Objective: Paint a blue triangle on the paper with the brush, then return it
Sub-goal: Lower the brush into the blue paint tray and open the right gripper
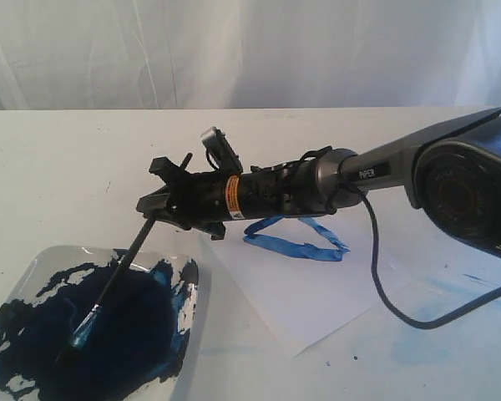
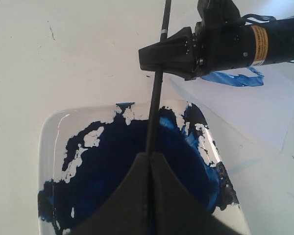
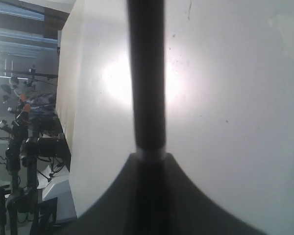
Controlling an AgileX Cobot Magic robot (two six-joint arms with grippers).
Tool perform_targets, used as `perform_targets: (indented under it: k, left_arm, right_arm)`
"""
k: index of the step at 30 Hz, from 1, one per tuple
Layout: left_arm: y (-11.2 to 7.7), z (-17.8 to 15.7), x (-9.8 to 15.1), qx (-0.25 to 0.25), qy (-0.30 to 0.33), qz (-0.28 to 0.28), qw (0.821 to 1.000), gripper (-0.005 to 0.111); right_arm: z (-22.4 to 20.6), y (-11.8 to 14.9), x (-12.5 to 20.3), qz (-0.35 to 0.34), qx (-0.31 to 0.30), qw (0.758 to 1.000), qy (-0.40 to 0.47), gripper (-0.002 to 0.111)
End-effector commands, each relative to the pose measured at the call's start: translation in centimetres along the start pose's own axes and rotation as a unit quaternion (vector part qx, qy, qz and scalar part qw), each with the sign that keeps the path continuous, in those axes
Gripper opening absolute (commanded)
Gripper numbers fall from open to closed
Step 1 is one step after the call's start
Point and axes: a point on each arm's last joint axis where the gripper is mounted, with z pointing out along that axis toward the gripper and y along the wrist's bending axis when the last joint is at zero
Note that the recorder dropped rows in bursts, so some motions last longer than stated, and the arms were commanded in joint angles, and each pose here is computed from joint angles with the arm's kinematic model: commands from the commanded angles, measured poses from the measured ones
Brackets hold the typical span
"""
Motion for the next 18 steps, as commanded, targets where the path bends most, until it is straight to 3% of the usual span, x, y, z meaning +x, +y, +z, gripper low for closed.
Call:
perform_targets:
  k: [1, 6, 12, 15, 18]
  left_arm:
    - [-0.3, 0.0, 0.1, 0.013, -0.007, -0.006, 1.000, 0.000]
    - [-0.4, 0.0, 0.1, 0.017, -0.005, -0.003, 1.000, 0.000]
    - [-0.4, 0.0, 0.1, 0.019, -0.004, 0.000, 1.000, 0.000]
    - [-0.4, 0.0, 0.1, 0.019, -0.004, 0.000, 1.000, 0.000]
    - [-0.5, 0.0, 0.0, 0.023, -0.014, 0.004, 1.000, 0.000]
  right_arm:
    - [0.3, -0.6, 0.1, 0.007, 0.005, 1.000, 0.000, 0.000]
    - [0.3, -0.6, 0.1, 0.006, 0.009, 1.000, 0.000, 0.015]
    - [0.2, -0.8, -0.1, 0.006, 0.012, 1.000, -0.004, 0.049]
    - [-1.4, -1.1, -1.5, 0.012, -0.015, 1.000, -0.008, 0.066]
    - [-4.1, -1.4, -3.1, -0.024, -0.027, 0.999, 0.017, 0.069]
